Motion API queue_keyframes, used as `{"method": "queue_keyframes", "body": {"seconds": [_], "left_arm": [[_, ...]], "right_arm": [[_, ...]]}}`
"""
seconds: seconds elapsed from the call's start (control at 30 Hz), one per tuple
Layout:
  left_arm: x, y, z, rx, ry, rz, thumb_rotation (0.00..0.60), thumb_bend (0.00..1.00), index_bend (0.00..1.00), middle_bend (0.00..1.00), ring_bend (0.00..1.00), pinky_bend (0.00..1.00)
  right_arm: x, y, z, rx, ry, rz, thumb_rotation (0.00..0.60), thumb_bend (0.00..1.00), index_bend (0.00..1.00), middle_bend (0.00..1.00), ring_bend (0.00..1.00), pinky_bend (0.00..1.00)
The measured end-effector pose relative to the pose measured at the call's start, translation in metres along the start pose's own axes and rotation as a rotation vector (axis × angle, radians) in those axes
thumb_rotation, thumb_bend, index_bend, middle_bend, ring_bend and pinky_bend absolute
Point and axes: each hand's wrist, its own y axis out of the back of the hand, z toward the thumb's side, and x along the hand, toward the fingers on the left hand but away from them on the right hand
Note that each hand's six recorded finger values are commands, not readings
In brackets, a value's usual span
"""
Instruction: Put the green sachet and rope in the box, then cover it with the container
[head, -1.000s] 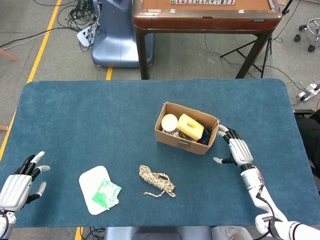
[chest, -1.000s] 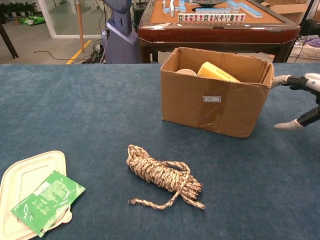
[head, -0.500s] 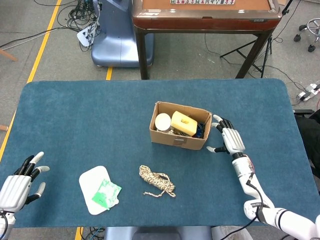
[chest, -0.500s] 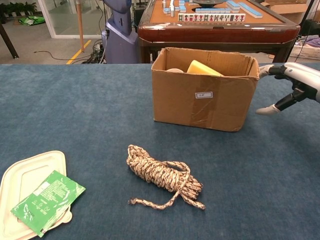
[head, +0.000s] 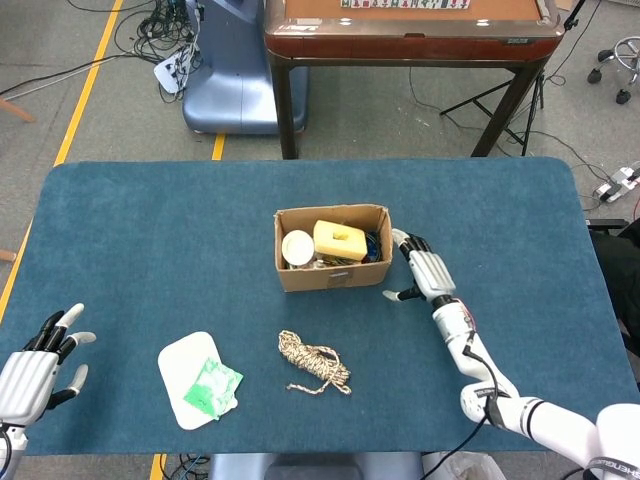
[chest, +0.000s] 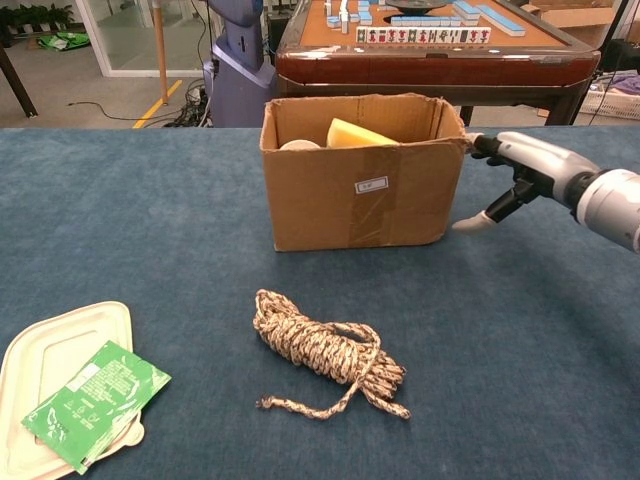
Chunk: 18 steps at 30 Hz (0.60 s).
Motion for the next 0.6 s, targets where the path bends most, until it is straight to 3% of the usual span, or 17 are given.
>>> {"method": "queue_keyframes", "body": {"seconds": [0.6], "left_arm": [[-0.002,0.002,-0.002,0.000,0.010,-0.001,0.600,0.41,0.32,0.07,0.01,0.29]], "right_arm": [[-0.012,-0.044,0.046,-0.114,0.073,0.167,0.600,0.00,0.00,0.00,0.00,0.04]]}}
